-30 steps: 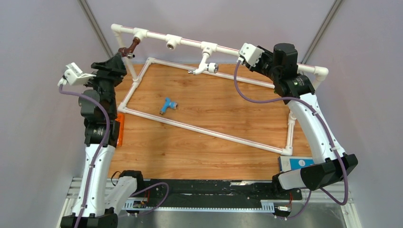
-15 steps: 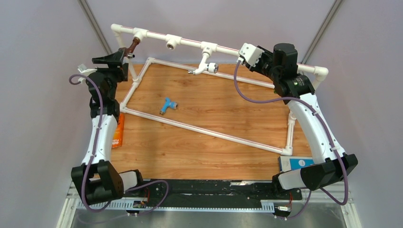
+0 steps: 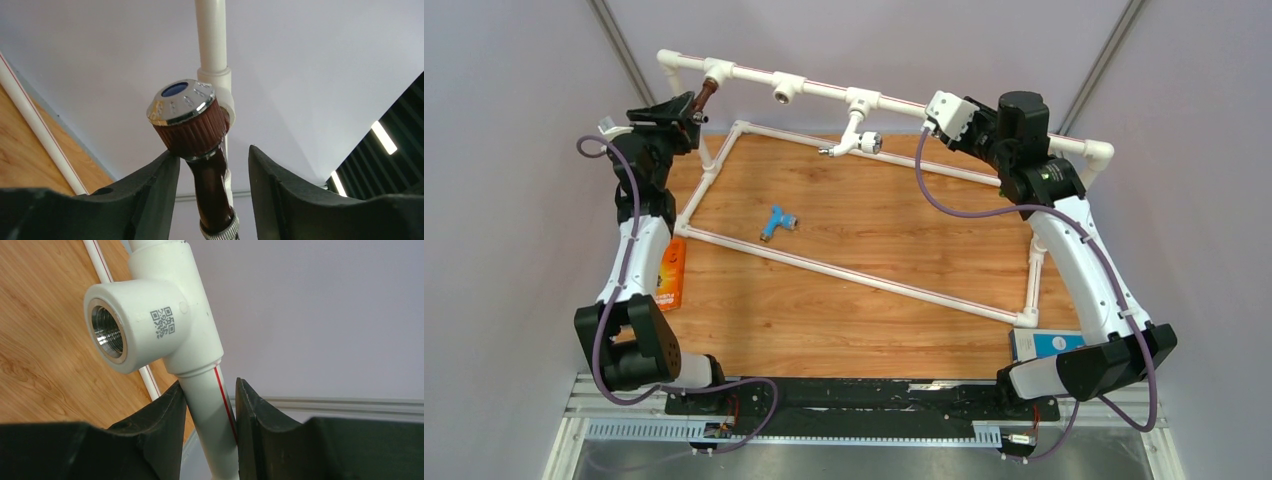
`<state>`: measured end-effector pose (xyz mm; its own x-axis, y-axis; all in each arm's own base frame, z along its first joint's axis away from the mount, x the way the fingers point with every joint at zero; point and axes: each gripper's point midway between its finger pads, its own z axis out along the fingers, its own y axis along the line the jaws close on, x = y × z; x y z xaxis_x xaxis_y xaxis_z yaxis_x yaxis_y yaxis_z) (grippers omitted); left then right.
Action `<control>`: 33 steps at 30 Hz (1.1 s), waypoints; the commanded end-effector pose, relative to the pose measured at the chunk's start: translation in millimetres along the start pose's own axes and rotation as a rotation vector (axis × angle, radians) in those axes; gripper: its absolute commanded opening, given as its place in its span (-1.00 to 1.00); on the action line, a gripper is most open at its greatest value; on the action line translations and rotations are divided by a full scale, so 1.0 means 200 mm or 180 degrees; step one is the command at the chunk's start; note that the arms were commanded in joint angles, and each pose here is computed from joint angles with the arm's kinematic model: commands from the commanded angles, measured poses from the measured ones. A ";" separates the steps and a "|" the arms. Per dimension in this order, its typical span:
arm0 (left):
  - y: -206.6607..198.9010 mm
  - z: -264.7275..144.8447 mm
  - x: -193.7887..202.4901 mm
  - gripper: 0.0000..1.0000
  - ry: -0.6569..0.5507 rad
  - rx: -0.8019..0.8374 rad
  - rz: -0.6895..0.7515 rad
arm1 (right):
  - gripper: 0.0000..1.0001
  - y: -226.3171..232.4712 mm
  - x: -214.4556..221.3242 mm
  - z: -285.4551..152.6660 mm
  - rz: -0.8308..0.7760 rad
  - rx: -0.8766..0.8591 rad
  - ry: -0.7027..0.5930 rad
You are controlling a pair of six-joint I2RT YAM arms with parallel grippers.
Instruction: Install the water faucets
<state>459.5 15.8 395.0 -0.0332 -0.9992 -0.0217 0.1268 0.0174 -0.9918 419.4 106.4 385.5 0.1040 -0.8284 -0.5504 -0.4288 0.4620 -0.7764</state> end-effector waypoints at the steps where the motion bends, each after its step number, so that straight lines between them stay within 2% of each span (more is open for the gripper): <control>1: -0.21 0.00 0.01 0.05 0.0065 0.0477 0.0046 | -1.00 0.27 -0.04 0.05 0.0461 -0.0539 -0.0113; 2: -0.21 0.00 0.00 -0.05 0.0045 0.0511 0.0195 | -1.00 0.27 -0.04 0.05 0.0461 -0.0538 -0.0120; 3: -0.23 -0.01 0.01 -0.29 0.0047 0.0522 0.0291 | -1.00 0.27 -0.04 0.04 0.0459 -0.0538 -0.0120; 4: -0.27 -0.01 0.01 -0.41 0.0041 0.0566 0.0580 | -1.00 0.27 -0.04 0.04 0.0464 -0.0531 -0.0119; 5: -0.25 -0.01 0.02 -0.47 0.0061 0.0472 0.0693 | -1.00 0.27 -0.04 0.04 0.0459 -0.0527 -0.0122; 6: -0.29 -0.01 0.02 -0.58 0.0069 0.0516 0.1055 | -1.00 0.27 -0.04 0.04 0.0460 -0.0524 -0.0119; 7: -0.26 -0.01 0.02 -0.63 0.0091 0.0420 0.1200 | -1.00 0.26 -0.05 0.04 0.0460 -0.0520 -0.0129; 8: -0.30 -0.02 0.02 -0.77 0.0057 0.0478 0.1631 | -1.00 0.27 -0.05 0.04 0.0458 -0.0523 -0.0125; 9: -0.30 -0.03 0.02 -0.86 0.0070 0.0430 0.1828 | -1.00 0.26 -0.05 0.03 0.0464 -0.0506 -0.0127; 10: -0.30 -0.04 0.02 -0.99 0.0080 0.0444 0.2353 | -1.00 0.26 -0.05 0.03 0.0460 -0.0513 -0.0128; 11: -0.30 -0.05 0.02 -1.00 0.0086 0.0458 0.2681 | -1.00 0.26 -0.05 0.03 0.0463 -0.0516 -0.0131; 12: -0.31 -0.07 0.02 -1.00 0.0079 0.0535 0.3426 | -1.00 0.26 -0.05 0.03 0.0462 -0.0509 -0.0137; 13: -0.34 -0.10 0.09 -1.00 0.0153 0.0660 0.3821 | -1.00 0.25 -0.05 0.03 0.0468 -0.0495 -0.0136; 14: -0.27 -0.11 0.13 -1.00 0.0205 0.0608 0.4651 | -1.00 0.25 -0.05 0.03 0.0466 -0.0491 -0.0139; 15: -0.28 -0.14 0.15 -1.00 0.0199 0.0643 0.5042 | -1.00 0.25 -0.05 0.03 0.0468 -0.0488 -0.0135; 16: -0.18 -0.15 0.19 -1.00 0.0342 0.0630 0.5857 | -1.00 0.25 -0.05 0.03 0.0471 -0.0491 -0.0138; 17: -0.16 -0.17 0.20 -1.00 0.0362 0.0640 0.6175 | -1.00 0.25 -0.05 0.03 0.0471 -0.0484 -0.0145; 18: -0.08 -0.18 0.24 -1.00 0.0490 0.0634 0.6864 | -1.00 0.25 -0.05 0.03 0.0478 -0.0491 -0.0145; 21: 0.04 -0.19 0.22 -0.99 0.0760 0.0347 0.8224 | -1.00 0.25 -0.05 0.03 0.0481 -0.0495 -0.0141; 23: 0.10 -0.19 0.20 -0.88 0.0926 0.0075 0.8780 | -1.00 0.25 -0.06 0.03 0.0486 -0.0494 -0.0148; 25: 0.14 -0.20 0.18 -0.67 0.0914 -0.0098 0.9028 | -1.00 0.24 -0.06 0.03 0.0482 -0.0483 -0.0158; 28: 0.10 -0.20 0.19 -0.48 0.0727 -0.0055 0.8846 | -1.00 0.25 -0.07 0.02 0.0481 -0.0488 -0.0172; 29: 0.05 -0.21 0.20 -0.28 0.0605 -0.0032 0.8616 | -1.00 0.24 -0.07 0.02 0.0480 -0.0485 -0.0175; 30: 0.00 -0.21 0.22 -0.19 0.0485 0.0062 0.8490 | -1.00 0.25 -0.07 0.02 0.0476 -0.0488 -0.0173; 31: -0.07 -0.23 0.22 -0.01 0.0278 0.0096 0.8183 | -1.00 0.24 -0.07 0.02 0.0477 -0.0478 -0.0175; 33: -0.16 -0.26 0.24 0.21 0.0085 0.0214 0.7646 | -1.00 0.24 -0.06 0.02 0.0477 -0.0482 -0.0172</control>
<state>422.1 -7.9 382.3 0.0090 0.8723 -0.4889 -0.0248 0.4890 0.8719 411.6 108.5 386.0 0.1136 -0.8244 -0.5544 -0.4367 0.4598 -0.7732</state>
